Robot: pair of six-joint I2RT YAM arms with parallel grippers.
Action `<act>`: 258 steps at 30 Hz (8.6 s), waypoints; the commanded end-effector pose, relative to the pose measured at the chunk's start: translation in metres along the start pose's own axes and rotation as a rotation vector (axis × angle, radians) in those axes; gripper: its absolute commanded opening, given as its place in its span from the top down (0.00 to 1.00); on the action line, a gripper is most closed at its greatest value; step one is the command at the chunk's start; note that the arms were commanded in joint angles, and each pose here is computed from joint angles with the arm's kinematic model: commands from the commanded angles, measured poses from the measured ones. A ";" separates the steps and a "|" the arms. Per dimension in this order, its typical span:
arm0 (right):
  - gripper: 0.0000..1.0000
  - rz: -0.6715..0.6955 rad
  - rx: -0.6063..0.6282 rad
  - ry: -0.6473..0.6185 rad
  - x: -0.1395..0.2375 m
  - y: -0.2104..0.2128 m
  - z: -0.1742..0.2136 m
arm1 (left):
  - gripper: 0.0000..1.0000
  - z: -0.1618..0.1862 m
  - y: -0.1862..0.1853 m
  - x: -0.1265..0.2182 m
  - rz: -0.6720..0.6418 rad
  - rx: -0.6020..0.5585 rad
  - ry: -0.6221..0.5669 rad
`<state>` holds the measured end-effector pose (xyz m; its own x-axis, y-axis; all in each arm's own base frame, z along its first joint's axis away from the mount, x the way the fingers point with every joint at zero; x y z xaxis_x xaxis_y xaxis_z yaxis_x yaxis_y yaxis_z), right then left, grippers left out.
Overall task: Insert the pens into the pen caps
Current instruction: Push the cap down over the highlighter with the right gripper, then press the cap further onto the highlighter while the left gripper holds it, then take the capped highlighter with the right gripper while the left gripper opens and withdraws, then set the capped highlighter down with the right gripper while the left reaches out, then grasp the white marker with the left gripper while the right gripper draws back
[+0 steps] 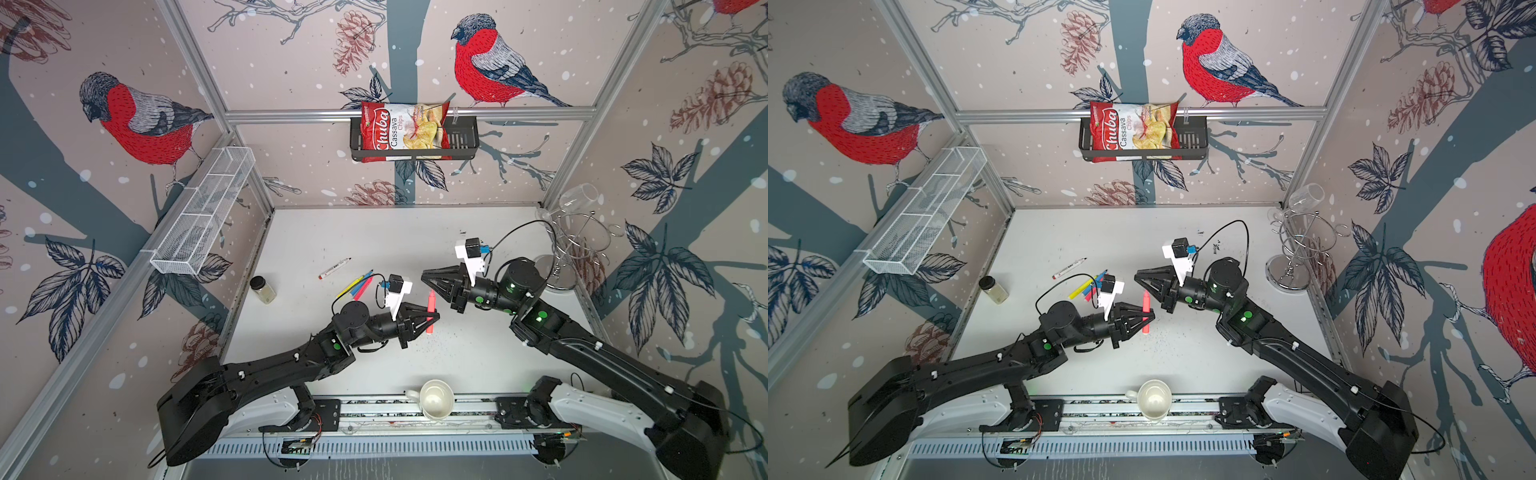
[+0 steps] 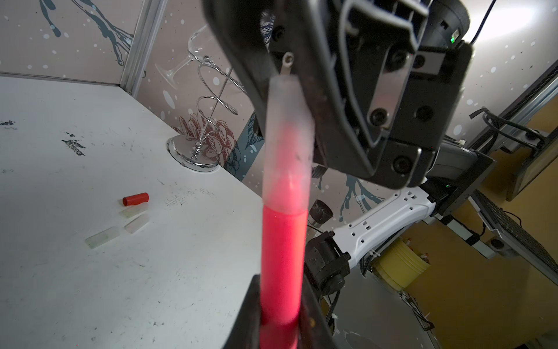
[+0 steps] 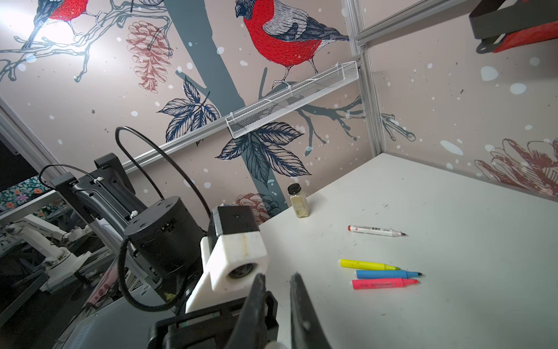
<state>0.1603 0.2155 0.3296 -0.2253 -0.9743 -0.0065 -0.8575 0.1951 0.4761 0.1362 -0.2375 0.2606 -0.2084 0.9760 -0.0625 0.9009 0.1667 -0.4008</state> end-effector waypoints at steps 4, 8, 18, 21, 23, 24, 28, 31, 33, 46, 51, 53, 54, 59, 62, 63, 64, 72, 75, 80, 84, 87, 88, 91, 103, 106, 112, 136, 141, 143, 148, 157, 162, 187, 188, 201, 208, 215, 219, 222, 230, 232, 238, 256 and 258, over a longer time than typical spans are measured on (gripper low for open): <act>1.00 0.011 -0.114 0.225 -0.001 -0.007 0.040 | 1.00 -0.059 -0.016 0.008 0.039 -0.118 -0.310; 1.00 0.010 -0.119 0.242 -0.004 -0.007 0.046 | 1.00 -0.066 -0.016 0.010 0.045 -0.131 -0.319; 1.00 0.017 -0.121 0.271 -0.005 -0.009 0.058 | 1.00 -0.082 -0.020 0.015 0.048 -0.170 -0.345; 1.00 0.018 -0.122 0.272 -0.005 -0.009 0.059 | 1.00 -0.084 -0.021 0.018 0.044 -0.177 -0.355; 1.00 0.019 -0.122 0.272 -0.005 -0.010 0.060 | 1.00 -0.086 -0.022 0.020 0.042 -0.180 -0.360; 1.00 0.019 -0.123 0.271 -0.005 -0.010 0.060 | 1.00 -0.086 -0.022 0.021 0.041 -0.181 -0.362; 1.00 0.019 -0.126 0.274 -0.006 -0.010 0.061 | 1.00 -0.089 -0.024 0.024 0.038 -0.189 -0.379; 1.00 0.013 -0.126 0.276 -0.006 -0.009 0.062 | 1.00 -0.093 -0.025 0.027 0.032 -0.199 -0.388; 1.00 0.008 -0.126 0.280 -0.006 -0.008 0.063 | 1.00 -0.093 -0.025 0.027 0.030 -0.203 -0.384; 1.00 -0.004 -0.148 0.331 -0.010 -0.007 0.078 | 1.00 -0.099 -0.028 0.032 0.017 -0.223 -0.402; 1.00 -0.003 -0.153 0.347 -0.008 -0.007 0.083 | 1.00 -0.100 -0.029 0.034 0.011 -0.228 -0.408; 1.00 -0.005 -0.153 0.346 -0.006 -0.007 0.084 | 1.00 -0.101 -0.030 0.035 0.014 -0.231 -0.413; 1.00 -0.008 -0.153 0.347 -0.005 -0.006 0.085 | 1.00 -0.102 -0.031 0.036 0.016 -0.235 -0.419; 1.00 -0.022 -0.152 0.346 -0.004 -0.004 0.086 | 1.00 -0.104 -0.032 0.038 0.024 -0.237 -0.435; 1.00 -0.035 -0.155 0.351 -0.004 -0.003 0.086 | 1.00 -0.106 -0.034 0.039 0.027 -0.241 -0.443; 1.00 -0.039 -0.156 0.355 -0.004 -0.003 0.087 | 1.00 -0.106 -0.034 0.039 0.026 -0.241 -0.444; 1.00 -0.043 -0.154 0.357 -0.004 -0.002 0.087 | 1.00 -0.106 -0.034 0.039 0.025 -0.241 -0.446; 1.00 -0.047 -0.154 0.377 -0.002 0.000 0.092 | 1.00 -0.109 -0.035 0.041 0.028 -0.249 -0.460; 1.00 -0.063 -0.153 0.388 -0.003 0.002 0.093 | 1.00 -0.110 -0.036 0.042 0.032 -0.251 -0.460; 1.00 -0.074 -0.151 0.424 -0.003 0.003 0.100 | 1.00 -0.112 -0.038 0.043 0.045 -0.256 -0.468; 1.00 -0.067 -0.153 0.440 -0.004 0.002 0.102 | 1.00 -0.115 -0.039 0.045 0.045 -0.263 -0.476; 1.00 -0.061 -0.145 0.429 -0.004 0.003 0.099 | 1.00 -0.114 -0.038 0.045 0.039 -0.263 -0.468; 1.00 -0.060 -0.140 0.418 -0.004 0.004 0.095 | 1.00 -0.113 -0.036 0.044 0.035 -0.263 -0.459; 0.85 -0.021 -0.100 0.358 -0.003 0.009 0.073 | 1.00 -0.102 -0.027 0.037 -0.010 -0.262 -0.385; 0.36 0.063 0.002 0.078 0.031 0.020 0.002 | 1.00 -0.059 -0.004 0.036 -0.083 -0.206 -0.255; 0.36 0.046 -0.002 0.093 0.028 0.021 0.000 | 1.00 -0.059 -0.004 0.034 -0.088 -0.211 -0.237; 0.36 0.014 0.029 0.109 0.020 0.029 -0.011 | 1.00 -0.055 -0.005 0.029 -0.109 -0.225 -0.198; 0.73 0.007 0.061 0.233 -0.014 0.029 -0.010 | 1.00 -0.047 -0.010 0.015 -0.129 -0.248 -0.137; 0.85 0.015 0.054 0.254 -0.019 0.025 -0.009 | 1.00 -0.045 -0.010 0.015 -0.124 -0.250 -0.123; 0.89 0.029 0.053 0.256 -0.020 0.023 -0.008 | 1.00 -0.045 -0.010 0.016 -0.131 -0.248 -0.119; 0.93 0.168 0.043 0.200 -0.018 0.012 -0.012 | 0.67 -0.042 -0.006 0.020 -0.204 -0.241 -0.108; 0.95 0.412 -0.059 0.149 -0.011 -0.035 -0.020 | 0.33 -0.029 0.006 0.041 -0.416 -0.207 -0.065; 0.94 0.622 -0.163 0.169 -0.004 -0.083 -0.020 | 0.33 -0.010 0.016 0.051 -0.524 -0.154 0.006; 0.92 1.176 -0.405 0.438 0.001 -0.291 -0.005 | 0.33 0.010 0.015 0.078 -0.581 -0.080 0.035; 0.91 1.188 -0.416 0.453 0.003 -0.300 -0.002 | 0.33 0.011 0.016 0.079 -0.584 -0.079 0.035; 0.91 1.366 -0.443 0.586 0.024 -0.376 0.006 | 0.33 0.008 0.014 0.079 -0.573 -0.076 0.019; 0.86 1.386 -0.441 0.618 0.019 -0.397 0.007 | 0.33 0.004 0.012 0.077 -0.564 -0.073 0.016; 0.85 1.391 -0.439 0.629 0.020 -0.404 0.011 | 0.34 0.004 0.011 0.082 -0.581 -0.070 0.020; 0.83 1.386 -0.453 0.625 0.023 -0.410 0.011 | 0.34 0.003 0.010 0.084 -0.583 -0.068 0.011; 0.79 1.381 -0.463 0.630 0.023 -0.414 0.012 | 0.34 0.003 0.009 0.084 -0.584 -0.069 0.009; 0.67 1.356 -0.462 0.622 0.020 -0.410 0.009 | 0.33 0.004 0.011 0.081 -0.589 -0.066 0.029; 0.65 1.357 -0.456 0.610 0.021 -0.406 0.004 | 0.34 0.005 0.013 0.078 -0.600 -0.067 0.057; 0.64 1.330 -0.386 0.509 0.017 -0.358 -0.033 | 0.33 0.002 0.019 0.071 -0.648 -0.096 0.092; 0.51 0.733 -0.168 0.258 0.008 -0.188 -0.031 | 0.33 -0.020 0.173 0.112 -1.128 0.178 0.087; 0.50 0.697 -0.155 0.251 0.007 -0.177 -0.027 | 0.33 -0.014 0.198 0.128 -1.200 0.235 0.076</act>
<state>0.3296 0.1617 0.2568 -0.5633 -0.5461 0.6201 -0.3808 0.8376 0.3918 0.2772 -0.0944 0.1938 -0.8108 0.2949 0.5055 0.1493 0.9394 -0.3085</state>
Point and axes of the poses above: each gripper's point midway between its finger pads, its own x axis back along the fingers, its own y axis along the line the jaws close on, z = x × y, the point moved 10 cm from there along x, back along the fingers, and after that the axes turned 9 degrees about -x, right-handed, at the moved point
